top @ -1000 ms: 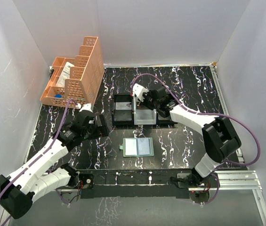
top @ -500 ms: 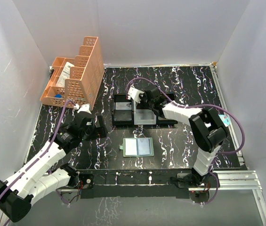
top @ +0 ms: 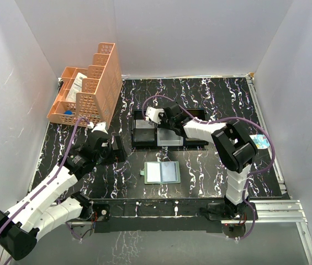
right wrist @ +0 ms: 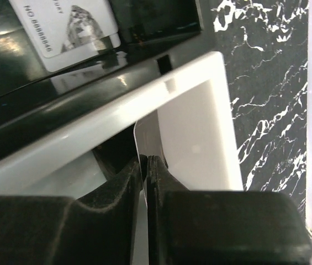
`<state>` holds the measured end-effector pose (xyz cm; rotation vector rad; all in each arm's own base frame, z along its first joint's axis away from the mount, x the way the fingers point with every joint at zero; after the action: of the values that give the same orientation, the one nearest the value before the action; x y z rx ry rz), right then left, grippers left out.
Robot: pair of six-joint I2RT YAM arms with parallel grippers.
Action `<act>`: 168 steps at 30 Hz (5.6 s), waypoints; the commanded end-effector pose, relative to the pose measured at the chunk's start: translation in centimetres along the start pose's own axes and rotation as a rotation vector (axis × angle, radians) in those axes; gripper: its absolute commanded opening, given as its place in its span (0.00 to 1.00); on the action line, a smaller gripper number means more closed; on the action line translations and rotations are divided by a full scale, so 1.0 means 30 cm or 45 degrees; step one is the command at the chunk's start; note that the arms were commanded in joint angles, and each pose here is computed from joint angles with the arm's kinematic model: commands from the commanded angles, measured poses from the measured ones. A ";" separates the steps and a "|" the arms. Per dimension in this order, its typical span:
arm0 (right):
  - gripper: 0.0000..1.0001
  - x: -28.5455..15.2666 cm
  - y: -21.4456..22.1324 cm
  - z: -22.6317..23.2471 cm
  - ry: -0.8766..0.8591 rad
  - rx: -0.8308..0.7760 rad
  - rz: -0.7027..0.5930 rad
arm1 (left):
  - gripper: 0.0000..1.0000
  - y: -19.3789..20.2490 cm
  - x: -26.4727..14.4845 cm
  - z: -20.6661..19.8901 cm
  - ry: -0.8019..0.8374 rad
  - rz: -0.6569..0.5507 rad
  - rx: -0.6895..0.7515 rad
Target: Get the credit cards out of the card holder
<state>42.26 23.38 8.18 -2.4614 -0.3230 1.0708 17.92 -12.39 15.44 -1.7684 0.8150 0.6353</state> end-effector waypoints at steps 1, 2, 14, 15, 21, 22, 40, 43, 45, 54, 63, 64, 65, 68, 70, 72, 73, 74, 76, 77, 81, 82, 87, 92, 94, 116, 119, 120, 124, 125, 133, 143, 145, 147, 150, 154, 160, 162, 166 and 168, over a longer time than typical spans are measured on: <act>0.10 -0.001 -0.041 -0.011 -0.004 -0.013 -0.030 | 0.99 -0.013 -0.024 -0.014 0.027 -0.003 -0.012; 0.11 0.000 -0.038 -0.008 -0.008 -0.016 -0.026 | 0.99 -0.011 -0.024 -0.013 0.029 -0.001 -0.013; 0.23 0.009 -0.020 0.015 -0.038 -0.024 0.009 | 0.99 0.012 -0.008 -0.047 0.106 0.055 -0.024; 0.23 0.011 -0.019 0.017 -0.039 -0.026 0.010 | 0.99 0.014 -0.008 -0.046 0.105 0.060 -0.020; 0.28 -0.018 -0.049 -0.008 -0.013 0.010 -0.035 | 0.99 0.019 -0.007 -0.053 0.123 0.070 -0.016; 0.28 -0.026 -0.060 -0.015 -0.007 0.019 -0.053 | 0.99 0.017 -0.008 -0.057 0.134 0.068 -0.019; 0.62 -0.577 -0.204 -0.212 0.452 1.041 -0.559 | 0.99 -0.055 -0.038 -0.193 0.432 -0.040 -0.080; 0.81 -0.664 -0.099 -0.191 0.620 1.374 -0.513 | 0.99 -0.061 -0.039 -0.230 0.500 -0.021 -0.087; 0.95 -0.706 -0.046 -0.147 0.643 1.572 -0.479 | 0.97 -0.078 -0.052 -0.265 0.577 -0.039 -0.096; 0.98 -0.764 -0.090 0.138 0.028 2.012 -0.515 | 0.92 -0.008 0.003 -0.345 0.722 0.141 -0.103; 0.76 -0.689 -0.061 0.388 -0.380 2.289 -0.312 | 0.87 0.138 0.083 -0.415 0.561 0.336 0.067; 0.74 -0.679 -0.053 0.403 -0.388 2.285 -0.259 | 0.86 0.149 0.101 -0.410 0.511 0.344 0.061; 0.71 -0.673 -0.049 0.414 -0.398 2.277 -0.225 | 0.85 0.168 0.123 -0.403 0.471 0.370 0.056; 0.63 -0.658 -0.043 0.443 -0.437 2.268 -0.158 | 0.81 0.204 0.164 -0.405 0.427 0.422 0.051; 0.58 -0.649 -0.038 0.460 -0.458 2.267 -0.124 | 0.80 0.221 0.183 -0.399 0.391 0.447 0.043; 0.56 -0.641 -0.033 0.474 -0.474 2.271 -0.097 | 0.79 0.231 0.194 -0.392 0.367 0.460 0.043; 0.55 -0.637 -0.031 0.480 -0.479 2.272 -0.086 | 0.79 0.236 0.199 -0.385 0.348 0.465 0.044; 0.53 -0.634 -0.030 0.486 -0.488 2.271 -0.076 | 0.79 0.242 0.203 -0.374 0.326 0.470 0.044; 0.49 -0.626 -0.026 0.498 -0.501 2.270 -0.050 | 0.79 0.251 0.209 -0.354 0.283 0.479 0.049; 0.48 -0.622 -0.024 0.504 -0.508 2.269 -0.037 | 0.79 0.255 0.211 -0.345 0.267 0.482 0.052; 0.44 -0.609 -0.025 0.521 -0.544 2.261 -0.008 | 0.76 0.274 0.216 -0.323 0.246 0.501 0.063; 0.44 -0.606 -0.024 0.522 -0.545 2.262 0.001 | 0.76 0.278 0.217 -0.322 0.246 0.510 0.065; 0.40 -0.592 -0.021 0.536 -0.564 2.259 0.035 | 0.57 0.302 0.237 -0.313 0.213 0.559 0.083; 0.38 -0.585 -0.025 0.543 -0.588 2.252 0.051 | 0.46 0.305 0.249 -0.304 0.175 0.571 0.100; 0.37 -0.581 -0.027 0.543 -0.590 2.252 0.049 | 0.43 0.307 0.251 -0.301 0.170 0.570 0.100; 0.30 -0.510 0.042 0.580 -0.465 2.112 0.263 | 0.18 0.364 0.290 -0.267 0.103 0.659 0.110; 0.31 -0.505 0.046 0.581 -0.443 2.094 0.291 | 0.16 0.364 0.288 -0.267 0.107 0.659 0.113; 0.30 -0.507 0.039 0.580 -0.449 2.089 0.283 | 0.16 0.362 0.288 -0.269 0.112 0.658 0.116; 0.27 -0.522 -0.006 0.566 -0.517 2.097 0.169 | 0.14 0.363 0.287 -0.271 0.122 0.662 0.126; 0.27 -0.526 -0.015 0.568 -0.542 2.104 0.152 | 0.14 0.363 0.287 -0.271 0.123 0.661 0.126; 0.26 -0.548 -0.043 0.544 -0.560 2.118 0.088 | 0.13 0.371 0.283 -0.259 0.115 0.665 0.126; 0.28 -0.579 -0.190 0.531 -0.902 2.132 -0.102 | 0.12 0.360 0.282 -0.274 0.133 0.655 0.119; 0.28 -0.587 -0.222 0.523 -0.962 2.131 -0.165 | 0.12 0.356 0.281 -0.278 0.137 0.647 0.109; 0.29 -0.584 -0.238 0.529 -1.005 2.112 -0.172 | 0.13 0.348 0.277 -0.277 0.134 0.626 0.104; 0.31 -0.573 -0.253 0.553 -1.087 2.077 -0.150 | 0.15 0.338 0.265 -0.269 0.119 0.605 0.095; 0.34 -0.541 -0.268 0.618 -1.168 1.967 -0.077 | 0.22 0.307 0.239 -0.255 0.101 0.538 0.079; 0.40 -0.532 -0.275 0.595 -1.072 1.913 -0.051 | 0.44 0.259 0.185 -0.217 0.030 0.408 -0.049; 0.42 -0.546 -0.260 0.555 -0.949 1.893 -0.067 | 0.53 0.236 0.173 -0.230 0.055 0.371 -0.067; 0.42 -0.551 -0.185 0.512 -0.726 1.900 0.029 | 0.67 0.189 0.154 -0.293 0.198 0.298 -0.080; 0.41 -0.549 -0.133 0.498 -0.581 1.928 0.093 | 0.68 0.180 0.150 -0.329 0.284 0.292 -0.067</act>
<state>18.11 27.75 11.41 -0.7304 0.2720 1.3722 16.44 -22.83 10.63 -1.7663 1.1498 0.7357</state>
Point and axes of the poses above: each gripper's point midway between its finger pads, its own x axis out along the fingers, its own z axis along the line the jaws close on, y = z × x, the point moved 3 cm from there along -x, back along the fingers, and after that the axes turned 2 degrees about -x, right-handed, at the moved point
